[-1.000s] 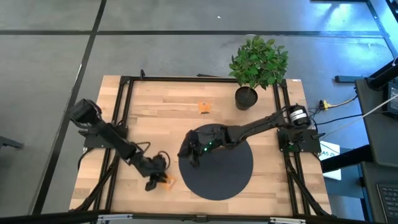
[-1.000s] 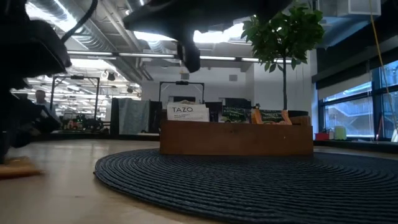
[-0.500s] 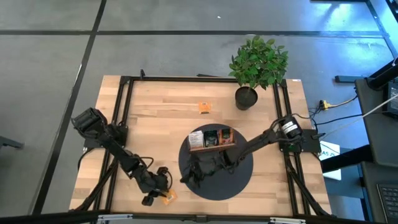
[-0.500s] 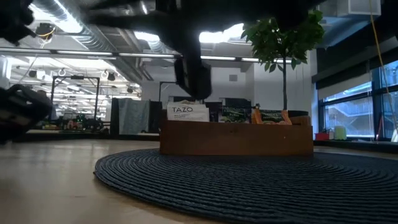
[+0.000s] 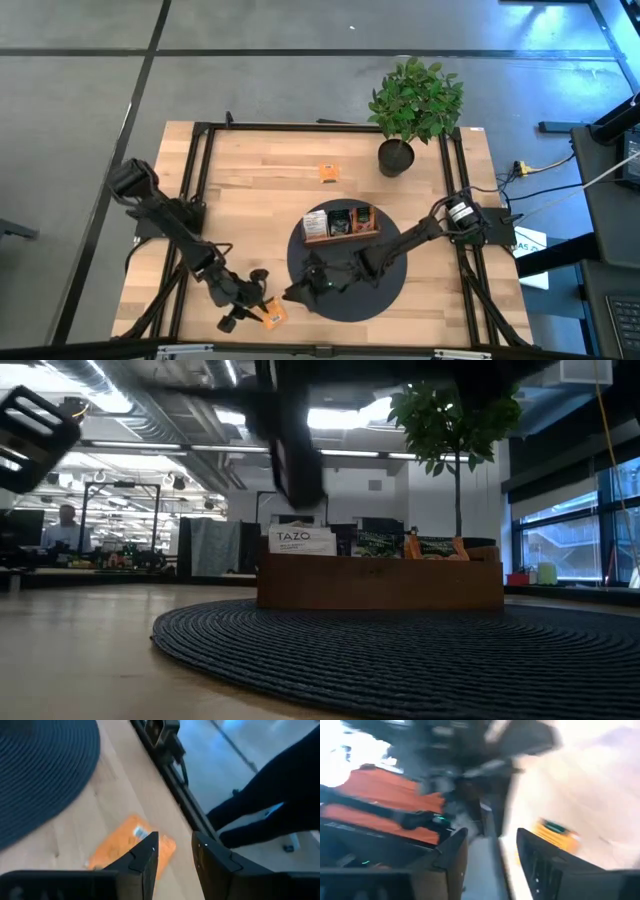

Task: Pick & Place Tea
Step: Put the orange tea bag into the right section of the wooden organizer

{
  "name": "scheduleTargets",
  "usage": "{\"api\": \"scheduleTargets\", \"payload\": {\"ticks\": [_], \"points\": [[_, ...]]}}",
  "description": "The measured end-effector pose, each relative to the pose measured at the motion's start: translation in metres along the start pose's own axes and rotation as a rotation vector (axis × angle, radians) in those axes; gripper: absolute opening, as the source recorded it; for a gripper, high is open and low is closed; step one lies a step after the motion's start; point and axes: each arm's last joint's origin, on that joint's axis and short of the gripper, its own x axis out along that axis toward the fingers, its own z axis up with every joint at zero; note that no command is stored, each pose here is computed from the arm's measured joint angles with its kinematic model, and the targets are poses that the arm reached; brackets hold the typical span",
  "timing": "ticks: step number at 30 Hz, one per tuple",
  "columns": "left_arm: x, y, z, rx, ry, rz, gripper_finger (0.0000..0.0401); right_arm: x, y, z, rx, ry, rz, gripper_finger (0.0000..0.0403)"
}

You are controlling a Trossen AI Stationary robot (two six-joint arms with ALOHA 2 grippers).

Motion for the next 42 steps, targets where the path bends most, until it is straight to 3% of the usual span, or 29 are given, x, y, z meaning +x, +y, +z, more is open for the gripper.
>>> {"api": "scheduleTargets", "payload": {"ticks": [3,6,10,14,24,34,42], "points": [[-0.009,-0.005,-0.004,-0.009,0.036,0.031,0.0116,0.002,0.013,0.010,-0.034,-0.006,0.111,0.0188],[-0.012,-0.009,-0.012,-0.047,0.092,0.060,0.0116,0.010,0.031,0.021,-0.107,0.076,0.108,0.0192],[-0.011,-0.014,-0.019,-0.089,0.109,0.094,0.0116,0.015,0.049,0.029,-0.149,0.187,-0.175,0.0192],[-0.007,-0.014,-0.024,-0.120,0.088,0.149,0.0116,0.017,0.045,0.030,-0.113,0.235,-0.414,0.0192],[0.018,-0.013,-0.038,-0.183,0.063,0.152,0.0116,0.047,0.006,-0.001,0.133,0.369,-0.381,0.0192],[0.039,-0.010,-0.051,-0.250,0.051,0.137,0.0116,0.058,-0.017,-0.016,0.218,0.406,-0.399,0.0192],[0.048,-0.002,-0.049,-0.284,-0.008,0.130,0.0116,0.061,-0.029,-0.020,0.280,0.427,-0.432,0.0192]]}}
